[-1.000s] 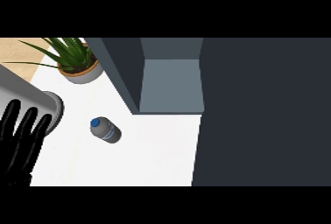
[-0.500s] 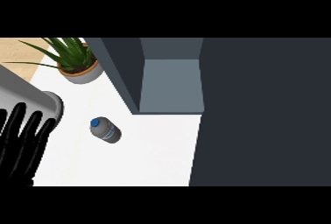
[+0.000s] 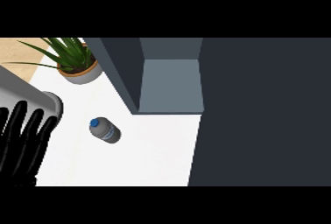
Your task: Pick up the bottled water, place it into the cabinet and close the cabinet
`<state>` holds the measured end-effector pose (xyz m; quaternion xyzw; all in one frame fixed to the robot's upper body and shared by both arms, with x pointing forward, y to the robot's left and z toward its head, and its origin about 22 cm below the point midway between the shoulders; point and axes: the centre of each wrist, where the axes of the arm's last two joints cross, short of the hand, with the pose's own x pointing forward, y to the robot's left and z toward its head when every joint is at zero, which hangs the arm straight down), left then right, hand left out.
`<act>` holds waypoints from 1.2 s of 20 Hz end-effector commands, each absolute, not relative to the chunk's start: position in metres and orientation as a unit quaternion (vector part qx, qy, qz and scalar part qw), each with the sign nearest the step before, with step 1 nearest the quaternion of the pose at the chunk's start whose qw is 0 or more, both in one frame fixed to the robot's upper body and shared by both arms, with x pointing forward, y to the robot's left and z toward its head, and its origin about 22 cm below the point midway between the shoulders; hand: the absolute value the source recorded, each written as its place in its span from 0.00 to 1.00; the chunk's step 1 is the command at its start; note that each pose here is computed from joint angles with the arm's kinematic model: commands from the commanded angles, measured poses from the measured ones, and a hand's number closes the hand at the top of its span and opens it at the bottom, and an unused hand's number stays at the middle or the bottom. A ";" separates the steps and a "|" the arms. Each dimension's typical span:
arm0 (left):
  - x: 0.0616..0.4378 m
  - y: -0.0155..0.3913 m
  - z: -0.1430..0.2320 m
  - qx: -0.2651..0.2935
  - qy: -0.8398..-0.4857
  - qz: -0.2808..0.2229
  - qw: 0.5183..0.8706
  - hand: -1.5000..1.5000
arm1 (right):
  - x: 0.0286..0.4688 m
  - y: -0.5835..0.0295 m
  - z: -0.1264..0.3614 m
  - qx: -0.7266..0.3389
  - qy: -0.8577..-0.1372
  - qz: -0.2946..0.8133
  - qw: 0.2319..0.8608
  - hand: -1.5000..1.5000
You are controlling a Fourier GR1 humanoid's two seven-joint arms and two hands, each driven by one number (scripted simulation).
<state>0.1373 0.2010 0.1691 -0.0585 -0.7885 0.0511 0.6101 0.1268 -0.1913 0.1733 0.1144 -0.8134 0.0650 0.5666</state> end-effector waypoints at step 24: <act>0.227 0.242 0.071 0.025 -0.751 0.061 0.657 0.00 | 0.084 -0.192 0.210 0.112 -0.823 0.080 0.552 0.00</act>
